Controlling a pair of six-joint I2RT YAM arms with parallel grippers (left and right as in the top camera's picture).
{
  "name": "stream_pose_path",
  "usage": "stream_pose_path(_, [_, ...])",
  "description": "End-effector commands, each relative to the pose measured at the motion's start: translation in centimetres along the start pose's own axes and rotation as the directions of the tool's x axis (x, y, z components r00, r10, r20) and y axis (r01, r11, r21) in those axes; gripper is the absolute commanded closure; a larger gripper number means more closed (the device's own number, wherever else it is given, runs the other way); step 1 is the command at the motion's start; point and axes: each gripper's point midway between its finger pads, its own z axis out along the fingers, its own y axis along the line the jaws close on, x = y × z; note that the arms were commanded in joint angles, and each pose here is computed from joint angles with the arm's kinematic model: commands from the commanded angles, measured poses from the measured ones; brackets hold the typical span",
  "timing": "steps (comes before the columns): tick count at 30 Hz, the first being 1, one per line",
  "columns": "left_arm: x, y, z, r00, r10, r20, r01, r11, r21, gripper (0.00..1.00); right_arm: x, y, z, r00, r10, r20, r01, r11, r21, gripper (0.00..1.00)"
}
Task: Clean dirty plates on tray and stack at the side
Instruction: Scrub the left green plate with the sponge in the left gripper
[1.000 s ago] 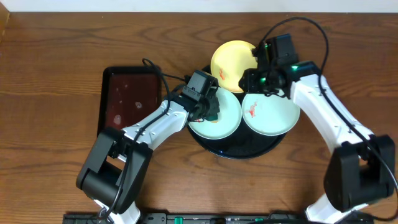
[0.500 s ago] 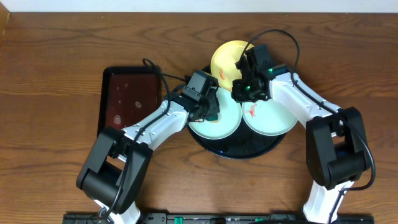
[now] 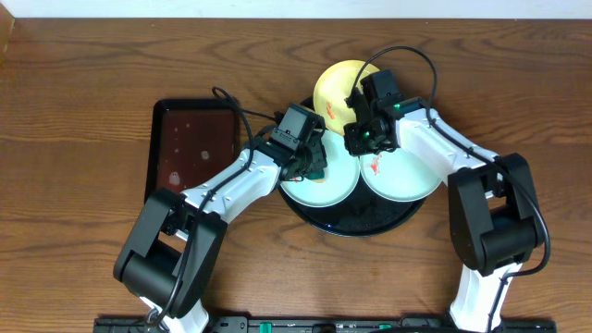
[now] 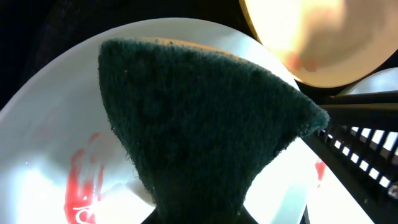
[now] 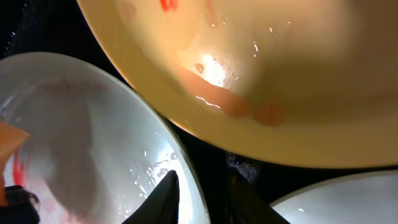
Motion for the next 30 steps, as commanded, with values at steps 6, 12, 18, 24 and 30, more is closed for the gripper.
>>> stream_pose_path(6, [-0.4, 0.1, 0.0, 1.0, -0.01, 0.013, 0.01, 1.0, -0.006, 0.92, 0.3, 0.8, 0.8, 0.995, -0.095, -0.013, 0.095, 0.995, 0.022, 0.76])
stream_pose_path(12, [0.1, -0.3, 0.1, 1.0, 0.002, 0.007, -0.002, 1.0, -0.002, 0.92, 0.2, 0.7, 1.0, 0.995, -0.1, -0.011, 0.1, 0.995, 0.026, 0.8])
stream_pose_path(18, [0.5, -1.5, 0.5, 1.0, 0.027, 0.014, -0.027, 0.999, 0.023, 0.92, 0.3, 0.7, 1.0, 0.996, -0.092, -0.014, 0.092, 0.995, 0.026, 0.84])
stream_pose_path(24, [1.3, -1.4, 1.6, 0.999, 0.035, -0.006, -0.035, 0.999, 0.013, 0.75, 0.3, 0.7, 1.0, 0.997, -0.079, -0.016, 0.079, 0.997, 0.026, 0.85])
stream_pose_path(30, [1.3, -1.2, 1.7, 0.999, 0.039, -0.006, -0.039, 0.999, 0.006, 0.5, 0.3, 0.7, 1.0, 0.997, -0.079, -0.017, 0.079, 0.996, 0.027, 0.84])
